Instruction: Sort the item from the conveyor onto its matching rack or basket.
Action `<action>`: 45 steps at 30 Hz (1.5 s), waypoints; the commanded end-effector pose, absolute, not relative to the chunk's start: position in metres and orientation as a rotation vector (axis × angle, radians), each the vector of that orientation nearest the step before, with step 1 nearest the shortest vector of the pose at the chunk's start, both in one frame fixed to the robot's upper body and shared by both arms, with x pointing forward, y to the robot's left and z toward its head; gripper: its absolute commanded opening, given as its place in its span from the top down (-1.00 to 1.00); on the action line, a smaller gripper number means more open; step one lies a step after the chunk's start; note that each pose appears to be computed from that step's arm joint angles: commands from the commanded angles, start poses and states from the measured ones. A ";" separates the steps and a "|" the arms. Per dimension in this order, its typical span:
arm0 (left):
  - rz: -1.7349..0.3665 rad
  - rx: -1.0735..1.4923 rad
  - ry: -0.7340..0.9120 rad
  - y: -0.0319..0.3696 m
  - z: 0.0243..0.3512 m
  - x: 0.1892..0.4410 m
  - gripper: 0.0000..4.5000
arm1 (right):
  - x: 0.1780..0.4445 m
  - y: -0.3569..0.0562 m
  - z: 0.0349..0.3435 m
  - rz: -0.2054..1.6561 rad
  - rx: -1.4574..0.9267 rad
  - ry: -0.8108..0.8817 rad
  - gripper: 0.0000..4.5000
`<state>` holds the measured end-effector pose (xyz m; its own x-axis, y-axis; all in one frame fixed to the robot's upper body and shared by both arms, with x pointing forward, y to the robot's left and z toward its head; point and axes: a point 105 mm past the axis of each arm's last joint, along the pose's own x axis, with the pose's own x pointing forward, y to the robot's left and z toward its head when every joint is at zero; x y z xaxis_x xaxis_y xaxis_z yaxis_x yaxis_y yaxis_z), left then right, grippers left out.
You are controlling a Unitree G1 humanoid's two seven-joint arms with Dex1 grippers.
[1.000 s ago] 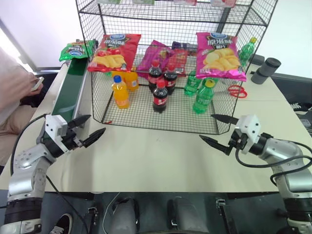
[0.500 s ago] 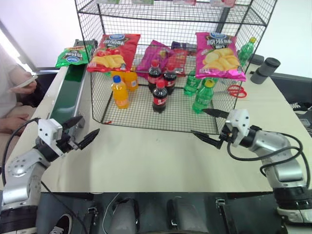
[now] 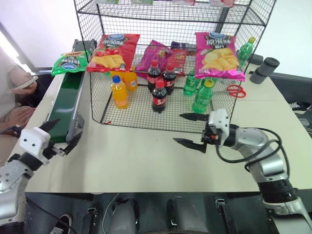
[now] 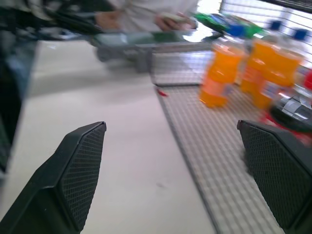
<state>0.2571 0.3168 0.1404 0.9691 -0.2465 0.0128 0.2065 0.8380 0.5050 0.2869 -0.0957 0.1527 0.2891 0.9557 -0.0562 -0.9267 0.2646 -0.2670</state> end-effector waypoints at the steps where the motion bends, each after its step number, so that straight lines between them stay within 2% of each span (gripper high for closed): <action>1: -0.149 0.736 -0.080 0.336 0.150 0.247 -1.00 | 0.287 -0.080 0.163 1.323 -0.276 -0.183 -1.00; 7: -0.213 1.150 -0.011 0.342 0.137 0.229 -1.00 | 0.298 -0.067 0.167 1.311 -0.257 -0.212 -1.00; 16: -0.171 1.406 -0.015 0.355 0.143 0.230 -1.00 | 0.285 -0.058 0.152 1.405 -0.296 -0.167 -1.00; 25: -0.168 1.468 -0.012 0.359 0.141 0.236 -1.00 | 0.285 -0.066 0.151 1.394 -0.318 -0.159 -1.00; 31: -0.164 1.454 -0.011 0.359 0.135 0.241 -1.00 | 0.278 -0.057 0.149 1.424 -0.299 -0.163 -1.00; 45: -0.118 1.428 -0.001 0.361 0.123 0.239 -1.00 | 0.277 -0.039 0.168 1.428 -0.172 -0.213 -1.00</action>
